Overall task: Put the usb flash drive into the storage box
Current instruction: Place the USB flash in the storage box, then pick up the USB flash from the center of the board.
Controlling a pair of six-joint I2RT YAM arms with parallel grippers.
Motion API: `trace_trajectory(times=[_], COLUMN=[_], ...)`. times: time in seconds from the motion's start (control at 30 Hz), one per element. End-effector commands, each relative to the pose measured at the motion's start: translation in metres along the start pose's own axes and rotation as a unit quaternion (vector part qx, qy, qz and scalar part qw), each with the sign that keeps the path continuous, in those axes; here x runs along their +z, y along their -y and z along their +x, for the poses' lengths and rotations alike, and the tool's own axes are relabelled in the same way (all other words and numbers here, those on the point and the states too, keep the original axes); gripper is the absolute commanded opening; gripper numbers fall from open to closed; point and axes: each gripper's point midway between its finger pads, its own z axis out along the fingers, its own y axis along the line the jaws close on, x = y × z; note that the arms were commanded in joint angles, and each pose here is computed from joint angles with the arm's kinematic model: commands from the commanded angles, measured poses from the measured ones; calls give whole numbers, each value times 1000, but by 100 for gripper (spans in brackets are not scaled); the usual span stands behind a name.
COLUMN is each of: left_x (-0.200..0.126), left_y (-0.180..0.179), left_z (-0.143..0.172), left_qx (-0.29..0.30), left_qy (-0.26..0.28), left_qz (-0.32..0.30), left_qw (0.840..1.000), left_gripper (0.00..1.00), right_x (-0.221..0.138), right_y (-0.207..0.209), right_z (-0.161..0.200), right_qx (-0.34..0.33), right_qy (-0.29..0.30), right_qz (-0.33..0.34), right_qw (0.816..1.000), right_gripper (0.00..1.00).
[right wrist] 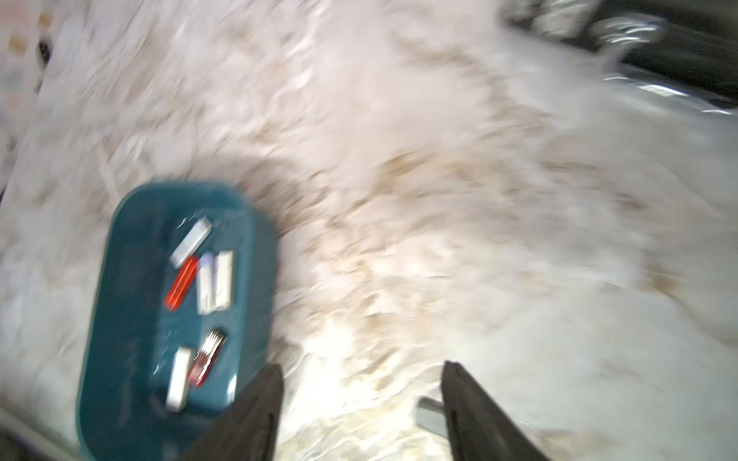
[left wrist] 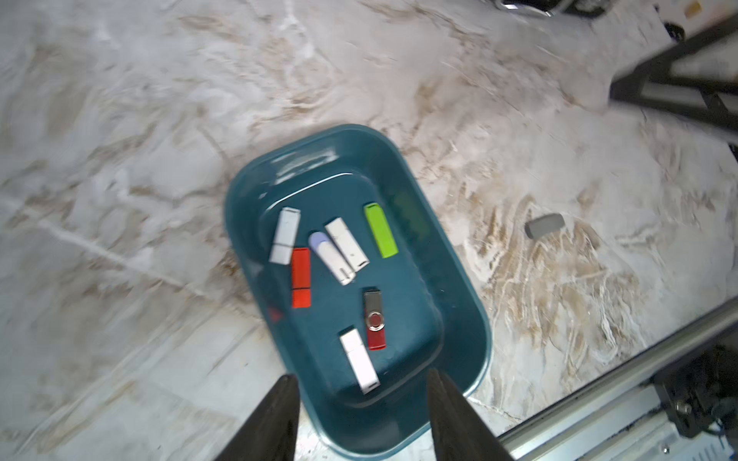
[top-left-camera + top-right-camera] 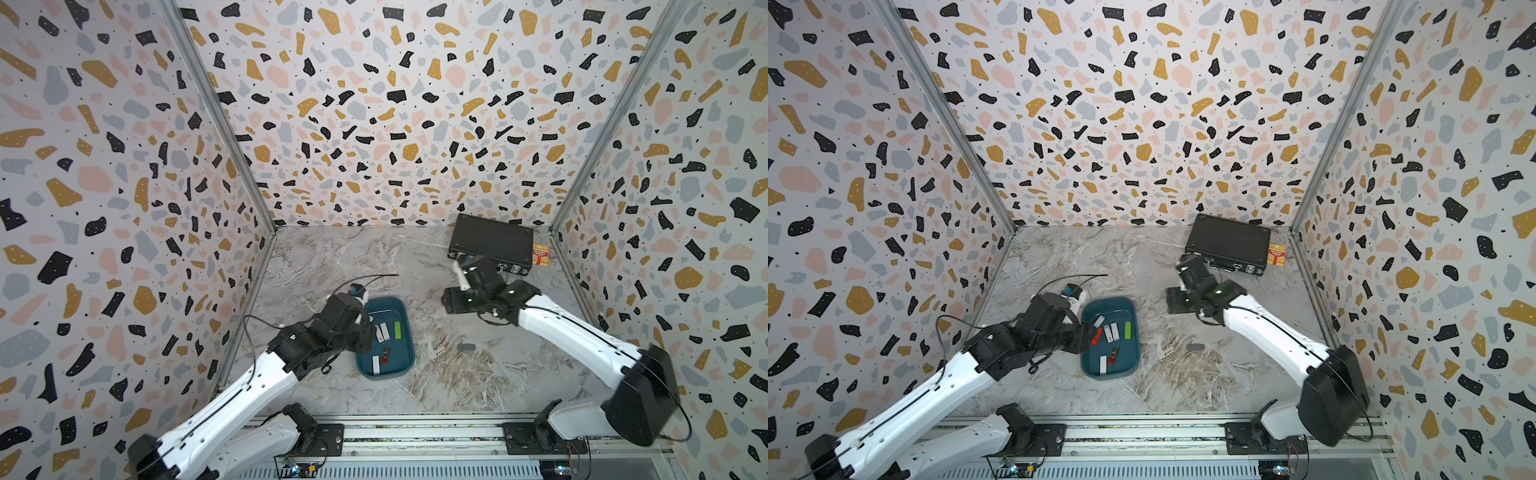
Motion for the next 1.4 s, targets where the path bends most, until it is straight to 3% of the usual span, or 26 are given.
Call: trace_trajectory(times=[0.0, 0.1, 0.23, 0.37, 0.47, 0.67, 0.87, 1.37], left_x=[28, 66, 107, 145, 173, 210, 228, 242], left_y=[67, 115, 162, 188, 192, 194, 193, 192], left_z=[-22, -15, -3, 4, 9, 20, 20, 30], left_qx=[112, 205, 300, 379, 409, 433, 436, 443], left_qy=[15, -23, -58, -81, -101, -138, -142, -173], left_qz=[72, 111, 159, 152, 132, 118, 102, 101], left_qw=[991, 972, 939, 909, 897, 883, 883, 874], left_gripper=[56, 56, 58, 59, 59, 56, 53, 48], right_x=[-3, 0, 11, 16, 18, 21, 23, 25], right_y=[77, 127, 169, 190, 190, 190, 187, 184], right_z=[23, 39, 60, 71, 70, 72, 73, 74], right_qx=[61, 150, 278, 317, 319, 315, 316, 314], right_qy=[-19, -33, -48, -49, -46, -52, -54, -58], right_qz=[88, 109, 76, 78, 71, 69, 58, 49], right_qw=[994, 982, 956, 944, 944, 945, 945, 946], right_gripper=[85, 89, 90, 89, 88, 87, 86, 84])
